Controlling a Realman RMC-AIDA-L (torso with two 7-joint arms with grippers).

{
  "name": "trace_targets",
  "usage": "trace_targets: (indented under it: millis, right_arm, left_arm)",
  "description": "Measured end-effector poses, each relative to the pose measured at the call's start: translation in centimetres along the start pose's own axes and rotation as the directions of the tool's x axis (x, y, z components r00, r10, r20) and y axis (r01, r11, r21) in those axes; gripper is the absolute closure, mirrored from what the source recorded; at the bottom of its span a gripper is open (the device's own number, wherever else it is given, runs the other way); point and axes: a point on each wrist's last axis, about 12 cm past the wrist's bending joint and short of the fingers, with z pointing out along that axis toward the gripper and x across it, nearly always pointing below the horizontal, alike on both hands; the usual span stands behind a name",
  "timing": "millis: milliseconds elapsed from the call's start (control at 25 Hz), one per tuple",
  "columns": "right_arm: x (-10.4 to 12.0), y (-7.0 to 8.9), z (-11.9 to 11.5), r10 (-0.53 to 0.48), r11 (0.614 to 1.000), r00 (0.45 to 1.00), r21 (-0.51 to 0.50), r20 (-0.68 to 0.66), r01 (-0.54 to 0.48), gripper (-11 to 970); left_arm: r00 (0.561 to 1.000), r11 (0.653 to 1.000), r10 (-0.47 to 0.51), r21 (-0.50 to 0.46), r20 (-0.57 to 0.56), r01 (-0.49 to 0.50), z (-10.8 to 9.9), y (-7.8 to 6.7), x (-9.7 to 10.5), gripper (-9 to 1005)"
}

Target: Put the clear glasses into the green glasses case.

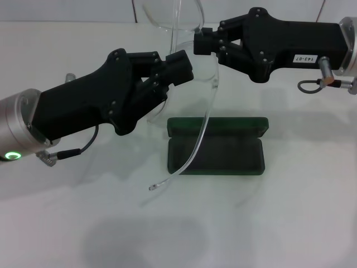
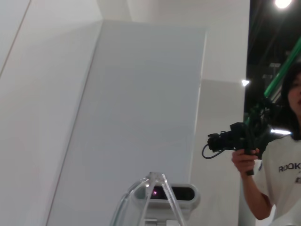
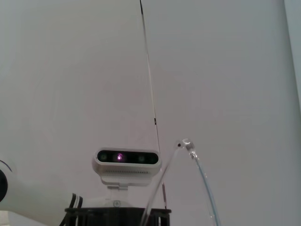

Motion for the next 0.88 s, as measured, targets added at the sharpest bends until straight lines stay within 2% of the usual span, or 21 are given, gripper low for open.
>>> trace_targets:
  millis: [880]
  right_arm:
    - [0.43,0.41,0.55,0.018,0.999,1.000,-0.028,0.005,-0.017,908]
  left_arm:
    - [1.000,0.999,0.001,-0.033,0.009,-0.001,-0.27,0.02,0.55,912]
